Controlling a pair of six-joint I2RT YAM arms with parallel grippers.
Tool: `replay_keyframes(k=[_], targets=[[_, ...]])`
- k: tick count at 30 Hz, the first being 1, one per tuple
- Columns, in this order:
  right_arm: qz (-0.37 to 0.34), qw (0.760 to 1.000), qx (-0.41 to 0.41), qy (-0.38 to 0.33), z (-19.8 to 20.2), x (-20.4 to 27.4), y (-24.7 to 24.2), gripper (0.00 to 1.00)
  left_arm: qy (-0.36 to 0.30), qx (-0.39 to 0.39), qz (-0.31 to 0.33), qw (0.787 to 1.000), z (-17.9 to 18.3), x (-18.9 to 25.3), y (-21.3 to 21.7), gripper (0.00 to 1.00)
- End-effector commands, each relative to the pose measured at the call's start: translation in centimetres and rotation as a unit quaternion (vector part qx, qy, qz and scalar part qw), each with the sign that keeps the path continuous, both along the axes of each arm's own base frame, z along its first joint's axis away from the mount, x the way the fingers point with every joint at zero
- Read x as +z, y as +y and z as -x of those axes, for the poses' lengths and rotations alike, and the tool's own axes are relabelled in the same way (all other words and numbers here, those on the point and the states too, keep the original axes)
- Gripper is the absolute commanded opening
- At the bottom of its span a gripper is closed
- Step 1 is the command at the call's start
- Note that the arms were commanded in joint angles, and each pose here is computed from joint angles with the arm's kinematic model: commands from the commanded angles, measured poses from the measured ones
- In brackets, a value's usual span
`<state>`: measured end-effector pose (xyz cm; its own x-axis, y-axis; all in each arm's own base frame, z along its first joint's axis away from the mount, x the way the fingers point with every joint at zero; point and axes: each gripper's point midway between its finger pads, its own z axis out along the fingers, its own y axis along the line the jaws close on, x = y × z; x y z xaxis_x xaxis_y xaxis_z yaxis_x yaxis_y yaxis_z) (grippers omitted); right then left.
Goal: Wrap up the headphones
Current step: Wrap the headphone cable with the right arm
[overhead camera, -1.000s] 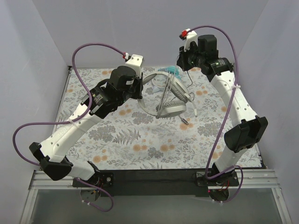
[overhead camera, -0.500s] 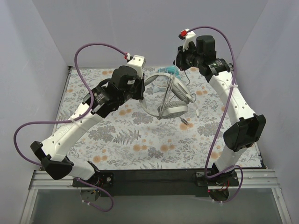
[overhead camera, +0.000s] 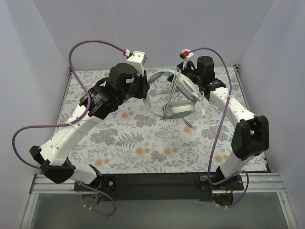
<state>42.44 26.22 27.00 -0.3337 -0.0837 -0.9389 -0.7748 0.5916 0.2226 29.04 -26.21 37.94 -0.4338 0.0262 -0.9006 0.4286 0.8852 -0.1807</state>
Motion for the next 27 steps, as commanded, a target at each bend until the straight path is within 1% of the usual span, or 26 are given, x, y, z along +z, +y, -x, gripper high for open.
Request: replay_keyframes(k=[1, 2, 3, 5, 7, 8, 9, 10, 11, 12, 13, 14, 15, 16, 17, 20, 27], targets=[[-0.074, 0.993, 0.04, -0.078, 1.0, 4.9, 0.9, 0.06, -0.057, -0.039, 0.132, 0.989, 2.0, 8.4, -1.2, 0.0], [-0.091, 0.991, 0.044, -0.09, 1.1, 5.6, 1.1, 0.07, -0.059, -0.037, 0.136, 0.988, 2.1, 8.8, -1.2, 0.0], [-0.096, 0.991, 0.049, -0.077, 1.5, 4.5, 1.1, 0.07, -0.059, -0.035, 0.14, 0.988, 2.1, 8.9, -1.1, 0.0], [-0.125, 0.986, 0.071, -0.084, 2.4, 5.3, 1.6, 0.08, -0.063, -0.031, 0.152, 0.986, 2.2, 9.6, -0.9, 0.0], [-0.139, 0.984, 0.084, -0.072, 3.0, 4.3, 1.9, 0.08, -0.066, -0.028, 0.158, 0.985, 2.2, 10.1, -0.8, 0.0], [-0.153, 0.98, 0.091, -0.086, 3.2, 4.9, 2.0, 0.08, -0.067, -0.027, 0.161, 0.984, 2.2, 10.3, -0.8, 0.0], [-0.166, 0.979, 0.099, -0.063, 3.7, 4.1, 2.2, 0.08, -0.068, -0.025, 0.163, 0.984, 2.2, 10.6, -0.7, 0.0], [-0.174, 0.978, 0.103, -0.059, 4.0, 4.0, 2.3, 0.08, -0.07, -0.021, 0.165, 0.984, 2.1, 10.8, -0.6, 0.0], [-0.186, 0.973, 0.11, -0.078, 4.2, 4.6, 2.4, 0.08, -0.073, -0.019, 0.169, 0.983, 2.1, 11.1, -0.5, 0.0], [-0.194, 0.971, 0.112, -0.079, 4.4, 4.6, 2.3, 0.08, -0.075, -0.017, 0.172, 0.982, 2.1, 11.4, -0.4, 0.0], [-0.207, 0.97, 0.116, -0.053, 4.9, 3.7, 2.5, 0.08, -0.077, -0.016, 0.176, 0.981, 2.1, 11.6, -0.4, 0.0], [-0.22, 0.965, 0.123, -0.075, 5.2, 4.5, 2.5, 0.08, -0.077, -0.014, 0.179, 0.981, 2.1, 11.7, -0.4, 0.0], [-0.231, 0.962, 0.127, -0.073, 5.5, 4.6, 2.5, 0.08, -0.078, -0.012, 0.184, 0.98, 2.1, 12.0, -0.3, 0.0], [-0.245, 0.959, 0.131, -0.048, 5.8, 3.9, 2.6, 0.08, -0.08, -0.011, 0.187, 0.979, 2.0, 12.2, -0.3, 0.0], [-0.258, 0.954, 0.139, -0.065, 6.1, 4.6, 2.5, 0.08, -0.081, -0.005, 0.188, 0.979, 2.0, 12.3, -0.1, 0.0], [-0.291, 0.943, 0.155, -0.051, 7.1, 4.4, 2.8, 0.08, -0.088, 0.01, 0.199, 0.976, 1.8, 13.0, 0.4, 0.0], [-0.309, 0.937, 0.162, -0.034, 8.7, 2.9, 3.9, 0.09, -0.106, 0.047, 0.22, 0.969, 1.1, 14.0, 1.4, 0.0]])
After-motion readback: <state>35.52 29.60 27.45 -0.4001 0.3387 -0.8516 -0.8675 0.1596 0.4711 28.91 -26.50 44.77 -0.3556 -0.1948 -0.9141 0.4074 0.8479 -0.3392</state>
